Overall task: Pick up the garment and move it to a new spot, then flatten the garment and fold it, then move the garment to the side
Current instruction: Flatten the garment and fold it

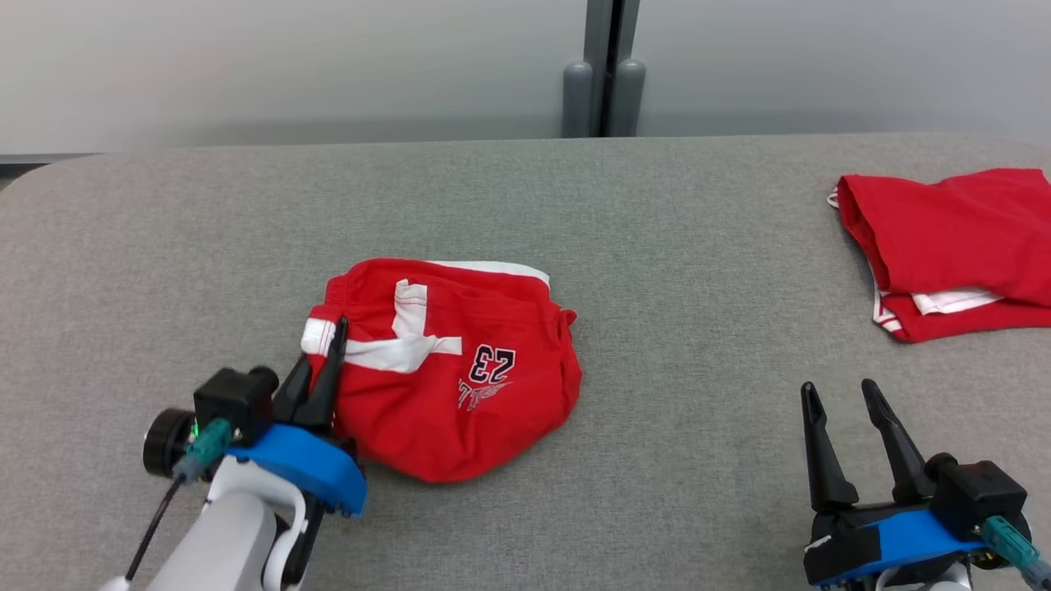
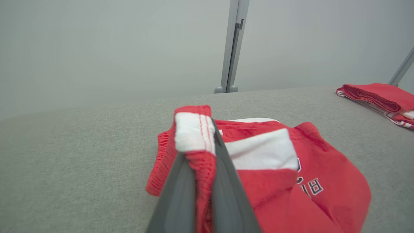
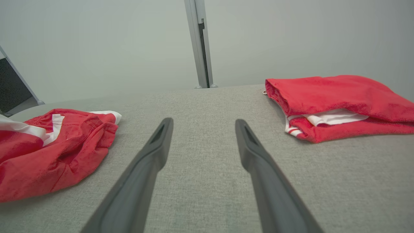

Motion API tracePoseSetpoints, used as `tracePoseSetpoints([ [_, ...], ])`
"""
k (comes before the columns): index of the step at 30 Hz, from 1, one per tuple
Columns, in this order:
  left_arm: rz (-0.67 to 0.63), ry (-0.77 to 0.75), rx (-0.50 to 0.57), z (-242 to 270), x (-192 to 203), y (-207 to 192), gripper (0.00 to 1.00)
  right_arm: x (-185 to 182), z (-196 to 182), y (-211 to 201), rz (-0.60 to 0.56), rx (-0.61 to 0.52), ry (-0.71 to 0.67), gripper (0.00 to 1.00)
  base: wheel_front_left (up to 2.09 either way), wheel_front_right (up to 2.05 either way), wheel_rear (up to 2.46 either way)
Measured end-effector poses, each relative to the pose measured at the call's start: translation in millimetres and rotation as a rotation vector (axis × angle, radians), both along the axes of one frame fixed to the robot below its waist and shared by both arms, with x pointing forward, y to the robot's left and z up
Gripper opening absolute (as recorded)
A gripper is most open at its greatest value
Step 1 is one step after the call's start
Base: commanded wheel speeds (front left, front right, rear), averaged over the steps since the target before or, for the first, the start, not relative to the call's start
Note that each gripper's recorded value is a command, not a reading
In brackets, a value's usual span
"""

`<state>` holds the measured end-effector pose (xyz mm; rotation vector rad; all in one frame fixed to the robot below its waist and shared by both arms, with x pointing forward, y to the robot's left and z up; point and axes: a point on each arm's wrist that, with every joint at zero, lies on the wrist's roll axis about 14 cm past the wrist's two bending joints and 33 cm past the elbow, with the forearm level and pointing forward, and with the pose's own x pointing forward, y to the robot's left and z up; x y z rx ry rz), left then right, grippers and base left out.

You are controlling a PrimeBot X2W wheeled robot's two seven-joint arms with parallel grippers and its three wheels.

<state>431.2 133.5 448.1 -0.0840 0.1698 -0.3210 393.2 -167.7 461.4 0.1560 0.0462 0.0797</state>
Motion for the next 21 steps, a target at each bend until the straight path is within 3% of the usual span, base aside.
tracePoseSetpoints([
  [5,0.082,-0.03,-0.031,2.5,-42.3,11.9,0.0,0.6,0.1,10.9,0.031,0.004,0.0,1.0,0.0,0.0,0.0],
  [9,0.127,0.038,-0.05,-19.2,-81.3,14.6,0.0,-0.2,1.8,19.8,0.058,0.005,-0.004,1.0,0.0,0.0,0.0],
  [14,0.186,0.047,-0.073,-23.3,-99.4,17.7,0.0,-2.0,3.9,23.4,0.069,0.004,-0.009,1.0,0.0,0.0,0.0],
  [15,0.191,0.06,-0.074,-27.3,-105.1,17.2,0.22,-2.7,4.4,23.9,0.07,0.004,-0.009,1.0,0.0,0.0,0.0],
  [16,0.199,0.07,-0.075,-30.0,-109.3,17.4,0.89,-3.8,4.3,24.1,0.071,0.003,-0.009,1.0,0.0,0.0,0.0],
  [17,0.208,0.073,-0.078,-31.1,-111.5,18.4,1.0,-5.1,3.9,24.0,0.071,0.003,-0.007,1.0,0.0,0.0,0.0],
  [21,0.237,0.018,-0.078,-16.3,-108.0,25.8,1.0,-9.0,4.0,21.8,0.064,0.008,-0.005,1.0,0.0,0.0,0.0],
])
